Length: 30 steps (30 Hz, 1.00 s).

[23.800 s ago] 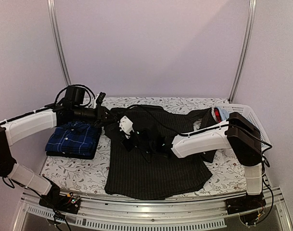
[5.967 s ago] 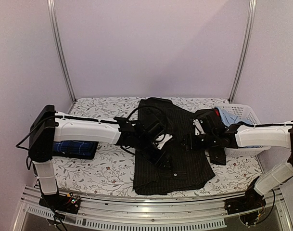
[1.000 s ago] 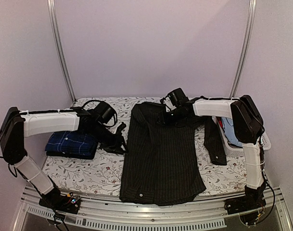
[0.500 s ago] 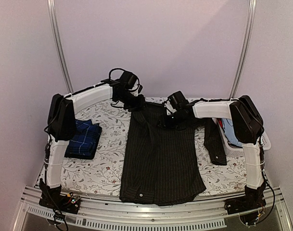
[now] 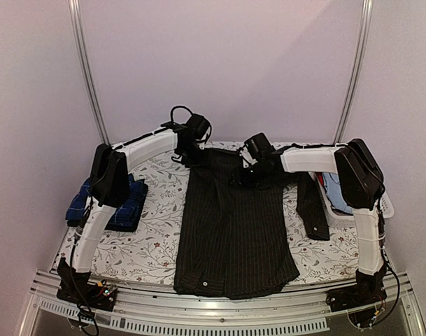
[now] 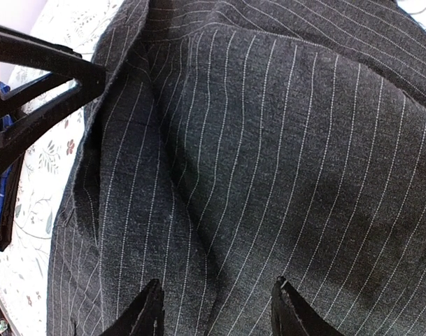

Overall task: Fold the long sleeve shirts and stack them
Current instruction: Smooth out the 1/3-folded shirt at the center of the board.

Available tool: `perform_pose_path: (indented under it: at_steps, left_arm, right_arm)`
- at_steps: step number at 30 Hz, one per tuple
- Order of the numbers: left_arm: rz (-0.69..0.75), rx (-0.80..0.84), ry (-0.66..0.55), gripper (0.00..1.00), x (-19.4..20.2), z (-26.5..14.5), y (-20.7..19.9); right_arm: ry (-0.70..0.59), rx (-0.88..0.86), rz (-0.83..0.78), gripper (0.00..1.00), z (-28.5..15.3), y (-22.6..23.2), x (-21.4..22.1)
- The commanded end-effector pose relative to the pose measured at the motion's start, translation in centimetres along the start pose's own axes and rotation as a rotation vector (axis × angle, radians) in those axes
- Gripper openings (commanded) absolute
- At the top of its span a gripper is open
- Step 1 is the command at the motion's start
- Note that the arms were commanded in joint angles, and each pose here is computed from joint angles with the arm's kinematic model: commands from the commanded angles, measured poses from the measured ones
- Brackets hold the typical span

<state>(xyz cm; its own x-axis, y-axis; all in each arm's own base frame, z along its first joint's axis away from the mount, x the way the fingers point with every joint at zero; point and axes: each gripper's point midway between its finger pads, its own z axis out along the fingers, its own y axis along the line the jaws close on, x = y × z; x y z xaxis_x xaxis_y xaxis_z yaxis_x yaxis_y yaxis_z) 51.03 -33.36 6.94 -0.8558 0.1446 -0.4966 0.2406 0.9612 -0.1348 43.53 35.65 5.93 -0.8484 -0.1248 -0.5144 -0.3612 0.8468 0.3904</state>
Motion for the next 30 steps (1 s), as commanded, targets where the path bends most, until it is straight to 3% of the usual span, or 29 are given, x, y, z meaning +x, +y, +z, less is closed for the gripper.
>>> perform_pose_path:
  at_steps: [1,17,25,30]
  left_arm:
    - [0.053,-0.036,-0.031,0.5,-0.4,0.0,-1.0]
    - [0.123,-0.134,-0.024,0.34,1.4,1.8,-2.2]
    - [0.112,-0.141,-0.073,0.07,-0.1,0.0,-2.4]
    - [0.101,-0.085,-0.135,0.0,-1.8,-2.4,-3.1]
  right_arm:
    - [-0.052,-0.01,0.005,0.5,-1.9,0.8,-1.2]
    - [-0.055,-0.007,0.012,0.5,-2.5,0.6,-0.7]
    - [-0.052,-0.018,0.011,0.5,-2.2,0.7,-0.6]
    - [-0.047,-0.038,0.012,0.5,-1.8,0.9,-0.5]
